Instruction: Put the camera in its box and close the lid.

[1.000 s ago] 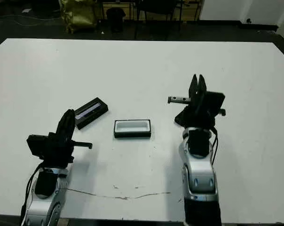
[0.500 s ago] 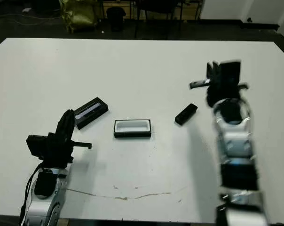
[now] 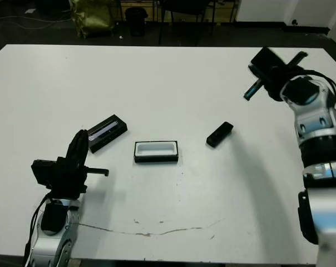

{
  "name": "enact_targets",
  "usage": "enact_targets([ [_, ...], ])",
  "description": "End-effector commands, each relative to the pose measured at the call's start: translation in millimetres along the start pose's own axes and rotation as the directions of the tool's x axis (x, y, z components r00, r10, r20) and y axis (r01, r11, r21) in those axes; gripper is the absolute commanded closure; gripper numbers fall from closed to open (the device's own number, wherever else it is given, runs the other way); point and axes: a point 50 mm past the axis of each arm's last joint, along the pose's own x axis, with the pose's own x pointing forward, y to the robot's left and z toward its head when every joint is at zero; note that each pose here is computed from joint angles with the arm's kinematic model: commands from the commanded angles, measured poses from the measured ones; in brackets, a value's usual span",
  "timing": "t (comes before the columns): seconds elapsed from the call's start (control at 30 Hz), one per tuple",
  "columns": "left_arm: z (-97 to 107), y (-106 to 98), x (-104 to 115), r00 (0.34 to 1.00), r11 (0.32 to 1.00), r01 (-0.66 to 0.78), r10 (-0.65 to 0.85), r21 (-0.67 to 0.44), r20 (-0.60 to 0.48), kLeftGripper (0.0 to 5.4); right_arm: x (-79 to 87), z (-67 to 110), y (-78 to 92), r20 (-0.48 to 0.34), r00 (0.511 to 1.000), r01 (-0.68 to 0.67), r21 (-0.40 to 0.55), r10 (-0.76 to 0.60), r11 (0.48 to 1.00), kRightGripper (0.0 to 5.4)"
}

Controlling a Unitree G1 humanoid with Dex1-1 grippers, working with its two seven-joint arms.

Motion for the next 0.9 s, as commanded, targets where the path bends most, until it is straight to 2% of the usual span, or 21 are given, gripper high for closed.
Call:
enact_targets([
  [0.03, -5, 2, -3, 1.000, 1.000, -0.003, 0.003, 0.008, -0.029, 5.39, 4.5, 1.6, 2.0, -0.019, 0.998, -0.057, -0.031, 0.057, 0.998, 5.40],
  [0.47, -7, 3, -5, 0.999, 1.000, -0.005, 0.005, -0.006, -0.032, 5.39, 25.1, 12.5, 27.0, -0.068, 0.986, -0.161, -0.106, 0.154, 0.981, 5.40],
  [0.63, -9, 3, -6, 1.000, 1.000, -0.003, 0.003, -0.002, -0.026, 5.39, 26.8, 12.1, 38.9, -0.043, 0.974, -0.225, -0.142, 0.221, 0.964, 5.40],
  [0.77, -8, 2, -6, 0.999, 1.000, -0.005, 0.004, -0.005, -0.037, 5.39, 28.0, 9.5, 46.5, -0.073, 0.957, -0.288, -0.192, 0.279, 0.938, 5.40],
  [0.9, -9, 2, -6, 0.999, 1.000, -0.005, 0.005, 0.003, -0.041, 5.39, 30.8, 5.4, 53.5, -0.117, 0.944, -0.324, -0.136, 0.310, 0.936, 5.40],
])
